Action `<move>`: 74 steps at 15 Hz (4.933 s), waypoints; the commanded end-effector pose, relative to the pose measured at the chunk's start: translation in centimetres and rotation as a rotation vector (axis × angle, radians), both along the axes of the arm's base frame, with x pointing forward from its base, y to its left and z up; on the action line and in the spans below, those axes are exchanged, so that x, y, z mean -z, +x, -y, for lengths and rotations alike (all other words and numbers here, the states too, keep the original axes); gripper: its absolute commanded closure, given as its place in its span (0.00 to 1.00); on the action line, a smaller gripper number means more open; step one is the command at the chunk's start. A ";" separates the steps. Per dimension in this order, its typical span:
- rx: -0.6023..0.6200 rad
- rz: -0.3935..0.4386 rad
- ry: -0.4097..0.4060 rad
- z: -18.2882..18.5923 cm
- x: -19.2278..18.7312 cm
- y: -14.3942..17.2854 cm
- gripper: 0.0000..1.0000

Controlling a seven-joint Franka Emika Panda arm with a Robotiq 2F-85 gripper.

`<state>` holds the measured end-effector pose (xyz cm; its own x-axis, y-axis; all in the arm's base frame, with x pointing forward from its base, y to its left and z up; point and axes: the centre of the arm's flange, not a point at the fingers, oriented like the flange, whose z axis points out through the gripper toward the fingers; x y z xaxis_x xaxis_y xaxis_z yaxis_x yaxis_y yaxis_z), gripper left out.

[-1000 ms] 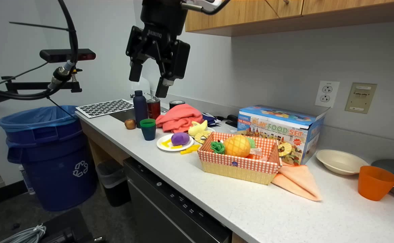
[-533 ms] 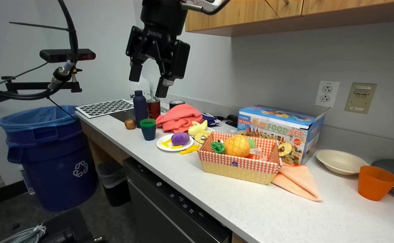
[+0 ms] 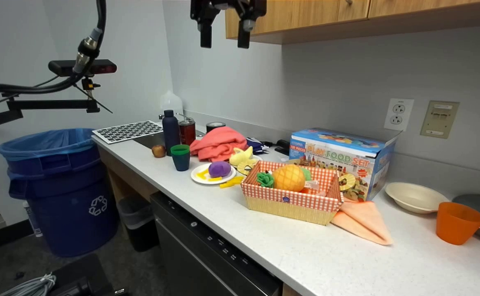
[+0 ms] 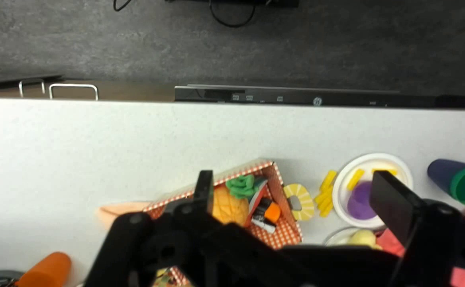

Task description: Take the pineapple plush toy out of the basket

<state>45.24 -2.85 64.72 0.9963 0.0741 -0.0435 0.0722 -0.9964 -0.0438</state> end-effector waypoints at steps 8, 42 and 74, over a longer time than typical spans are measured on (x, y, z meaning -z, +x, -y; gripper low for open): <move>0.030 0.013 -0.019 -0.3 -0.7 1.5 0.00; 0.182 0.069 0.001 1.2 34.3 19.7 0.34; -0.088 0.189 0.091 -14.7 25.7 10.7 0.96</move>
